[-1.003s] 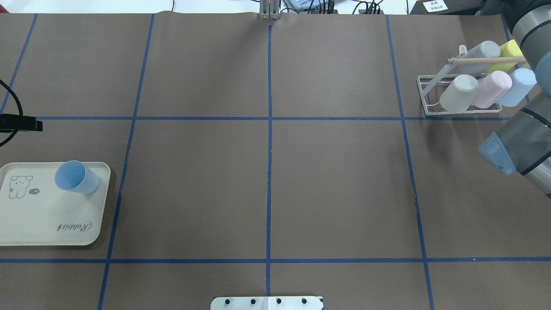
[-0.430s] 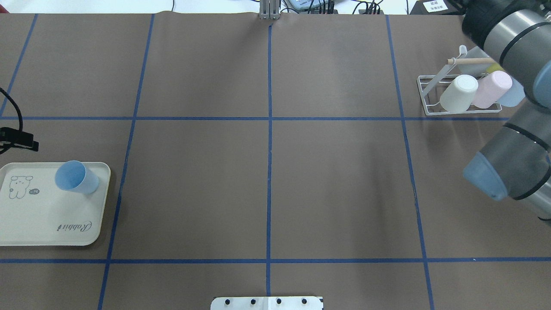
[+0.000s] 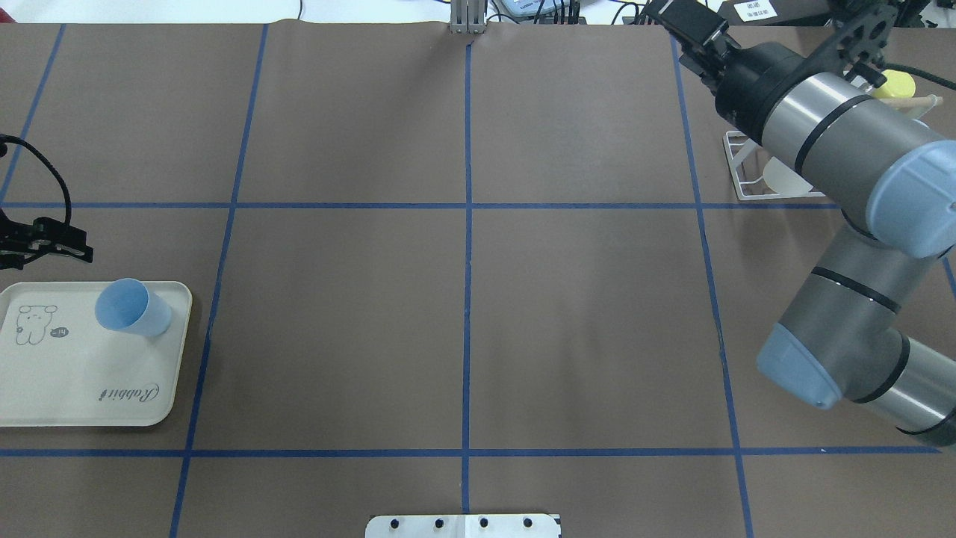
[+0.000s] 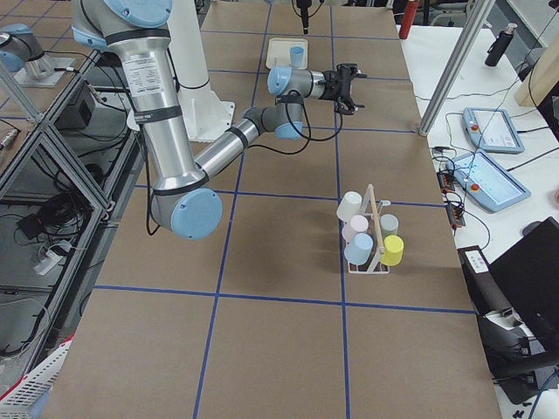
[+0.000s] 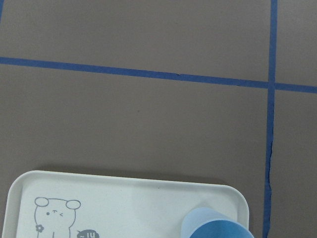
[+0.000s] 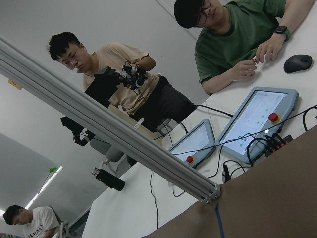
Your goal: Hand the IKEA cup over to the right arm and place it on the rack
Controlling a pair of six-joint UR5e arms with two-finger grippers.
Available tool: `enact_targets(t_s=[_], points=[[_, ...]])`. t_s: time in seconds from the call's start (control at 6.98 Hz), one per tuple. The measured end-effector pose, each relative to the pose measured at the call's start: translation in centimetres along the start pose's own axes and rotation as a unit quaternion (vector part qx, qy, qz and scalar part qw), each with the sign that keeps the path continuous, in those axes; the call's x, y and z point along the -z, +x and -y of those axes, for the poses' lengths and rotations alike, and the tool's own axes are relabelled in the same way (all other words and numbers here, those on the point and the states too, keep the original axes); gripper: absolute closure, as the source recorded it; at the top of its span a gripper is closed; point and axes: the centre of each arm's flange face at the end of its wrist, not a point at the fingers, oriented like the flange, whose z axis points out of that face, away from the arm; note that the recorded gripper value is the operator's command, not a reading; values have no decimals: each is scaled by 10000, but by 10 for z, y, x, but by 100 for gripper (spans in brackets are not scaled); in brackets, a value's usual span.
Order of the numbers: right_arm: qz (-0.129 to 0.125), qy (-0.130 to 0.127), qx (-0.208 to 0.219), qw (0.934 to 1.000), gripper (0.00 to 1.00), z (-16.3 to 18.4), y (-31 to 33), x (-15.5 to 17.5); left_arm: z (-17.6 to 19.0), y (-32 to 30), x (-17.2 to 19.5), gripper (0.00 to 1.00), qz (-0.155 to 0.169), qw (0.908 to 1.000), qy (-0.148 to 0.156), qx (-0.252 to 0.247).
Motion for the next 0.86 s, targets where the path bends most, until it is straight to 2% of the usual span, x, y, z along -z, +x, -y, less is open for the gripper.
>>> enact_targets(t_s=[0.29,0.57,0.72,0.86], points=[[116,-191,-103,9997,0,-21,-11,1,-16,18,-29,0,48,9996,-292,9],[153,-257,-144,9994,0,-28,-15,2,-24,19,-50,0,155,9988,-465,3],[173,-280,-169,9993,0,-30,-17,1,-26,17,-54,3,187,9986,-495,13],[197,-309,-189,9991,0,-34,-20,0,-26,13,-58,12,226,9984,-523,33]])
